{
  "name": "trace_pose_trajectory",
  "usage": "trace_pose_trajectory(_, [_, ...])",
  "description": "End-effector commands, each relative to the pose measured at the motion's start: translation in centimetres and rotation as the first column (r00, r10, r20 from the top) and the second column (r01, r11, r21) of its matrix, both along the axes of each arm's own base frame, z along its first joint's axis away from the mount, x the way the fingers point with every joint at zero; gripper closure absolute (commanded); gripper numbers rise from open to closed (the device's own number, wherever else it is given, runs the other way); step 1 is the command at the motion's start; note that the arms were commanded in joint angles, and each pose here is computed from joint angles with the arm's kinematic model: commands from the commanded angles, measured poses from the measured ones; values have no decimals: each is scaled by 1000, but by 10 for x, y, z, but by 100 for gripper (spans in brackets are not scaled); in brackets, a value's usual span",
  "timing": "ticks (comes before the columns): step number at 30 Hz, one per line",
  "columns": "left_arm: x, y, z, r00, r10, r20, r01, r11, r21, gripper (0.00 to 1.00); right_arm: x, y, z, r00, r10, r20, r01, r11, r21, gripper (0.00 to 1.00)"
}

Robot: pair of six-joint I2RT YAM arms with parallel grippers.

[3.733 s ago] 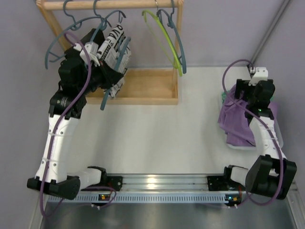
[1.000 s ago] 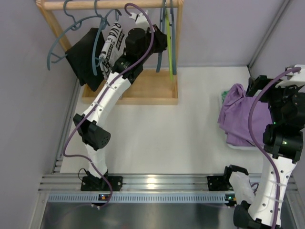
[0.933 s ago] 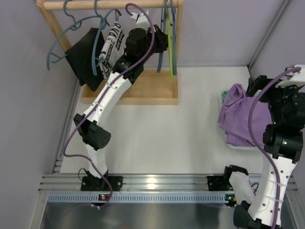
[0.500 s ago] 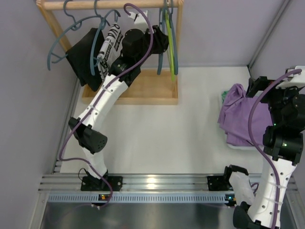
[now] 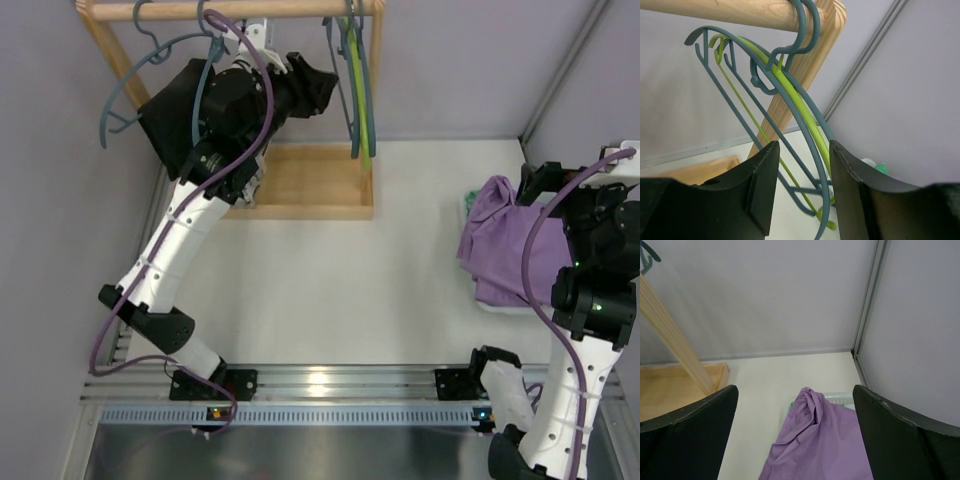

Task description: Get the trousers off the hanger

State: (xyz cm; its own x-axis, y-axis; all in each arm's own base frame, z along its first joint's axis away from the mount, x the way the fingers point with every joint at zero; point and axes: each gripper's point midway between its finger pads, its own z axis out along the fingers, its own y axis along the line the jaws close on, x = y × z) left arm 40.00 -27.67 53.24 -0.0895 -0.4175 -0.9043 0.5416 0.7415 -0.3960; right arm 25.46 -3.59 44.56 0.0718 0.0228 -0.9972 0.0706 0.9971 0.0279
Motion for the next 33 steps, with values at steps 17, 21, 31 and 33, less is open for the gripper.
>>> trace_pose_trajectory(17, [-45,212,32,988,149,-29,-147,988,58,35,2,5,-20,999,39,-26,-38,999,15,1])
trace_pose_trajectory(21, [-35,236,23,985,161,-66,-158,986,47,35,2,5,-25,999,37,-34,-36,999,12,1])
trace_pose_trajectory(31, [-8,244,-10,980,117,-161,-111,993,41,40,2,5,-27,998,39,-39,-39,999,9,1])
trace_pose_trajectory(33, [-5,240,-12,981,89,-170,-84,996,37,40,3,5,-27,998,41,-41,-41,999,13,1])
